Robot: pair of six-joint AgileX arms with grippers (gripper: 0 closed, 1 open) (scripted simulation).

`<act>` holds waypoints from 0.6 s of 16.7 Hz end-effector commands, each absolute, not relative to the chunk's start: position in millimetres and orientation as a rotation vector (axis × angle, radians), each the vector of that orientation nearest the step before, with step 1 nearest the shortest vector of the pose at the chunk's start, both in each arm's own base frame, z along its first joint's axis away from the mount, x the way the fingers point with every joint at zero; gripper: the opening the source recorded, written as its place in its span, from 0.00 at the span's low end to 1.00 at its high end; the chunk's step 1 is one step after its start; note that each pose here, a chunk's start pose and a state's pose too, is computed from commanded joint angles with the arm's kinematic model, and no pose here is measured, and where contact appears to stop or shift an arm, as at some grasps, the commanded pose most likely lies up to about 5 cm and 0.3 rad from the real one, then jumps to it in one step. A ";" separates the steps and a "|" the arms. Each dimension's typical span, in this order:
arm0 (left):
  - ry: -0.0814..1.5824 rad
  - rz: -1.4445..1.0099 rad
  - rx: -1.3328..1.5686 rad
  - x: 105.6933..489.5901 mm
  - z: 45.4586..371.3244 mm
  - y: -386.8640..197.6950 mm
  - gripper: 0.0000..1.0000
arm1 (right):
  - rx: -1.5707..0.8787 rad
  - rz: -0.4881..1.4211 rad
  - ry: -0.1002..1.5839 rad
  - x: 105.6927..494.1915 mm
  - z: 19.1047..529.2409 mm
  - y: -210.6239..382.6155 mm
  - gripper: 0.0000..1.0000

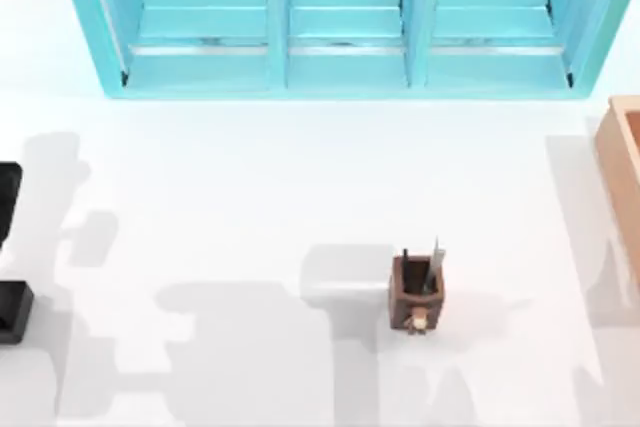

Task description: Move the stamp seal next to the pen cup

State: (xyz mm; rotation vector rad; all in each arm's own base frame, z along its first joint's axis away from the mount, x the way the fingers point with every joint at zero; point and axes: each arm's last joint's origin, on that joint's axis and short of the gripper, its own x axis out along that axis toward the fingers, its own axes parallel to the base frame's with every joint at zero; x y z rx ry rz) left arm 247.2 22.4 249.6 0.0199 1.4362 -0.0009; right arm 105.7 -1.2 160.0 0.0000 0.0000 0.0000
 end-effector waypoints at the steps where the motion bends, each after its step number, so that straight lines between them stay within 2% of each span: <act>1: 1.482 -0.005 0.018 255.3 249.5 23.8 1.00 | 0.000 0.000 0.000 105.7 160.0 -1.2 1.00; 4: 1.561 -0.015 0.016 271.2 249.3 26.7 1.00 | 0.000 0.000 0.000 105.7 160.0 -1.2 1.00; 10: 1.570 -0.018 0.018 273.1 248.2 25.8 1.00 | 0.000 0.000 0.000 105.7 160.0 -1.2 1.00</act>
